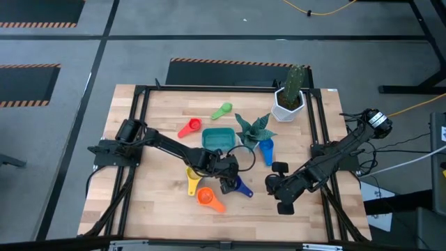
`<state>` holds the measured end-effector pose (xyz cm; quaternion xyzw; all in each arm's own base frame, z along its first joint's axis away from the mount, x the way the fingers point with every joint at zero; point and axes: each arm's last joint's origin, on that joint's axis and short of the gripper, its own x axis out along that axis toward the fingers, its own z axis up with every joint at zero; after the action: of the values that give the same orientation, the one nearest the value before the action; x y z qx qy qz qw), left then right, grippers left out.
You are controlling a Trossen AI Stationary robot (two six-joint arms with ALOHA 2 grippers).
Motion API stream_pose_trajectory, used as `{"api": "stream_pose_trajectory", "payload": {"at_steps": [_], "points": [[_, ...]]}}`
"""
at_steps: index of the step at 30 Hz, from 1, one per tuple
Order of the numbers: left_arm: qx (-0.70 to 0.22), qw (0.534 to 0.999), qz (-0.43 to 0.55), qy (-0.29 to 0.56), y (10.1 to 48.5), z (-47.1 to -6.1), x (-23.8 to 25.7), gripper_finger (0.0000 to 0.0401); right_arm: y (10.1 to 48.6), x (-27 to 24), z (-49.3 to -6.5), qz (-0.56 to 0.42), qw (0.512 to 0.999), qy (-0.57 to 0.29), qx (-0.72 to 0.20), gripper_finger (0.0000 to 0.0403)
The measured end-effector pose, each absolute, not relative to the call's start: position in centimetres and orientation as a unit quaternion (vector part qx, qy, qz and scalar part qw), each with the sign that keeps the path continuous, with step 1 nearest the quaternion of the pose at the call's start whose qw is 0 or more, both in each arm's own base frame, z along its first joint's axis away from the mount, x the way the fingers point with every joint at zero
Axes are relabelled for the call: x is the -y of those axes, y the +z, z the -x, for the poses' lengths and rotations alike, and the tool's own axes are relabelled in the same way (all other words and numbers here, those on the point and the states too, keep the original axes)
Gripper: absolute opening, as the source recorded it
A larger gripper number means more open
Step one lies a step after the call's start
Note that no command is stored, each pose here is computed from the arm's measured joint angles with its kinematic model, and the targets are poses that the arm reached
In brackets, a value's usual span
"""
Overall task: Nest measuring cups in basket
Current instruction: Stack the dark blue measuring cup on top of the yellow measuring cup
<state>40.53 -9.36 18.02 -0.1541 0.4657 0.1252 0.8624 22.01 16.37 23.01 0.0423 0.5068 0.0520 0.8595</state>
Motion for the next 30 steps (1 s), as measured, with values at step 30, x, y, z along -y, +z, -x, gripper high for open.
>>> {"api": "stream_pose_trajectory", "payload": {"at_steps": [30], "points": [[-0.493, 0.848, 0.162, 0.106, 15.9, -40.9, 9.6, 0.0059, 23.1, -16.4, -22.1, -0.044, 0.862, 0.055, -0.503, 0.0066]]}}
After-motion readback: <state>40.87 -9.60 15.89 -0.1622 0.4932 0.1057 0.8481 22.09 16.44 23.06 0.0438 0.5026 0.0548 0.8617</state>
